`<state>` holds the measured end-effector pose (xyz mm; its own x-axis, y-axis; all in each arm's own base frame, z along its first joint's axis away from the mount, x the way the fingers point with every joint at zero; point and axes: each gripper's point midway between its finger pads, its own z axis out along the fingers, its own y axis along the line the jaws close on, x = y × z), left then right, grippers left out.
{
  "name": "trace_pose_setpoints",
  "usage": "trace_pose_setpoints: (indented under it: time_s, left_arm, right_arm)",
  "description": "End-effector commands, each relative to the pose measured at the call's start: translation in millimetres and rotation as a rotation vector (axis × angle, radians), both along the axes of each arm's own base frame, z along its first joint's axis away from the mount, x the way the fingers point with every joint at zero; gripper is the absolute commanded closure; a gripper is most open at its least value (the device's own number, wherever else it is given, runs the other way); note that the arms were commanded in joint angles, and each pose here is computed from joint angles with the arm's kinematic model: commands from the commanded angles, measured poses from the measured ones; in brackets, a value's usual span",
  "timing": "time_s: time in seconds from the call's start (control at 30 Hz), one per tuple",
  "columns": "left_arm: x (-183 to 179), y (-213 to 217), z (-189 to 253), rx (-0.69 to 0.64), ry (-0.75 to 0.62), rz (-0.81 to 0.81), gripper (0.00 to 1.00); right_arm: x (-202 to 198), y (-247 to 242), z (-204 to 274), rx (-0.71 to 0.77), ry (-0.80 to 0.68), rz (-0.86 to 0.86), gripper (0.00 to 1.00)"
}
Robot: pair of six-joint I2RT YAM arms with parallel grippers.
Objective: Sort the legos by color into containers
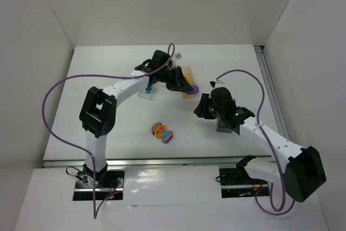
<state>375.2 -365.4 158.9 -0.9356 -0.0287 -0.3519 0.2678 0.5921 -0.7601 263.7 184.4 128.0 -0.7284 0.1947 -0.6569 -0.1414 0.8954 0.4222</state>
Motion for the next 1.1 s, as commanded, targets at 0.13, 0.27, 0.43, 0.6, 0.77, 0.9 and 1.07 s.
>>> trace_pose_setpoints:
  time_s: [0.13,0.27,0.43,0.6,0.77,0.9,1.07]
  left_arm:
    - [50,100,56,0.136,-0.183,0.361,1.00]
    - [39,158,73,0.245,-0.221,0.483,1.00]
    - [15,180,66,0.288,-0.200,0.505,1.00]
    - [0,179,72,0.271,-0.210,0.468,1.00]
    - [-3,179,87,0.255,-0.236,0.459,1.00]
    - [-7,166,99,0.258,-0.281,0.421,1.00]
    - [-15,121,82,0.271,-0.268,0.304,1.00]
  right_arm:
    - [38,2,23,-0.015,-0.077,-0.107,0.84]
    - [80,21,35,-0.047,-0.131,-0.091,0.84]
    - [140,36,36,-0.079,-0.155,-0.108,0.84]
    - [178,46,16,-0.106,-0.127,-0.120,0.76]
    - [194,31,0,-0.142,-0.079,-0.171,0.27]
    - [191,14,35,-0.146,-0.135,-0.227,0.20]
    - [151,-55,50,-0.179,-0.120,-0.371,0.26]
